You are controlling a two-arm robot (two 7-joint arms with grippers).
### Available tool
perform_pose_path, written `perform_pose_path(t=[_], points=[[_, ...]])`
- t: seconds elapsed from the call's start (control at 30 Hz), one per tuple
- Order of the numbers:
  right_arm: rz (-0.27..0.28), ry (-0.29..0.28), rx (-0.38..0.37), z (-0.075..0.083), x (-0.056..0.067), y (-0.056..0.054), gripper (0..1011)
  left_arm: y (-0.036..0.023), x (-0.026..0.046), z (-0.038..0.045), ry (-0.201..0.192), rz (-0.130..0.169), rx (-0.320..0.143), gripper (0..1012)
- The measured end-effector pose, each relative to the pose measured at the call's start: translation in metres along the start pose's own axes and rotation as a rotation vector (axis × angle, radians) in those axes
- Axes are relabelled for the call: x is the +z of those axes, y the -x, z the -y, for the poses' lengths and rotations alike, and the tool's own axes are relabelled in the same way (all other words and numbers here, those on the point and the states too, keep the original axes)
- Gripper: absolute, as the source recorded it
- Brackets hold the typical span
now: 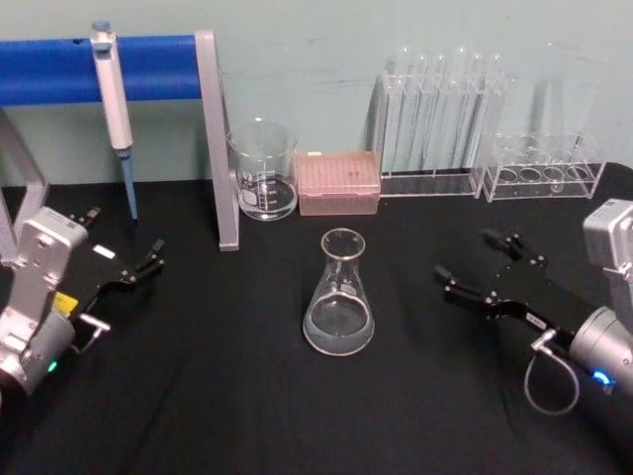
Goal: Grasp the erlenmeyer flask with one hand, shake it three times, then place it back.
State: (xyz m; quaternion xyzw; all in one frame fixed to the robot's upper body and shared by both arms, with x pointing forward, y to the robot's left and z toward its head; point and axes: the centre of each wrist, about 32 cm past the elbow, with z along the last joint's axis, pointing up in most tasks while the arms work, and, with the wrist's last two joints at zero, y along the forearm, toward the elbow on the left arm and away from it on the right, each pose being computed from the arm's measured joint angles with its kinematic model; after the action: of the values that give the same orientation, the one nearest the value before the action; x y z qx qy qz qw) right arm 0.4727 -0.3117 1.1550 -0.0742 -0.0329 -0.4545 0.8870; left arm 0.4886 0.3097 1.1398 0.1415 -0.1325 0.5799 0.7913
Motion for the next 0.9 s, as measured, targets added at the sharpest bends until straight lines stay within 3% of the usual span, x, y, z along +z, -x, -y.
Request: perform_pose_path(t=[0.4,0.9], points=[[0.004,-0.026,0.127,-0.015,0.003,0.02,1003,0.0,0.0,0.0,0.0,0.0,0.0,1001],[0.002,-0.042,0.224,-0.04,0.004,0.034,1003,0.0,0.0,0.0,0.0,0.0,0.0,1001]])
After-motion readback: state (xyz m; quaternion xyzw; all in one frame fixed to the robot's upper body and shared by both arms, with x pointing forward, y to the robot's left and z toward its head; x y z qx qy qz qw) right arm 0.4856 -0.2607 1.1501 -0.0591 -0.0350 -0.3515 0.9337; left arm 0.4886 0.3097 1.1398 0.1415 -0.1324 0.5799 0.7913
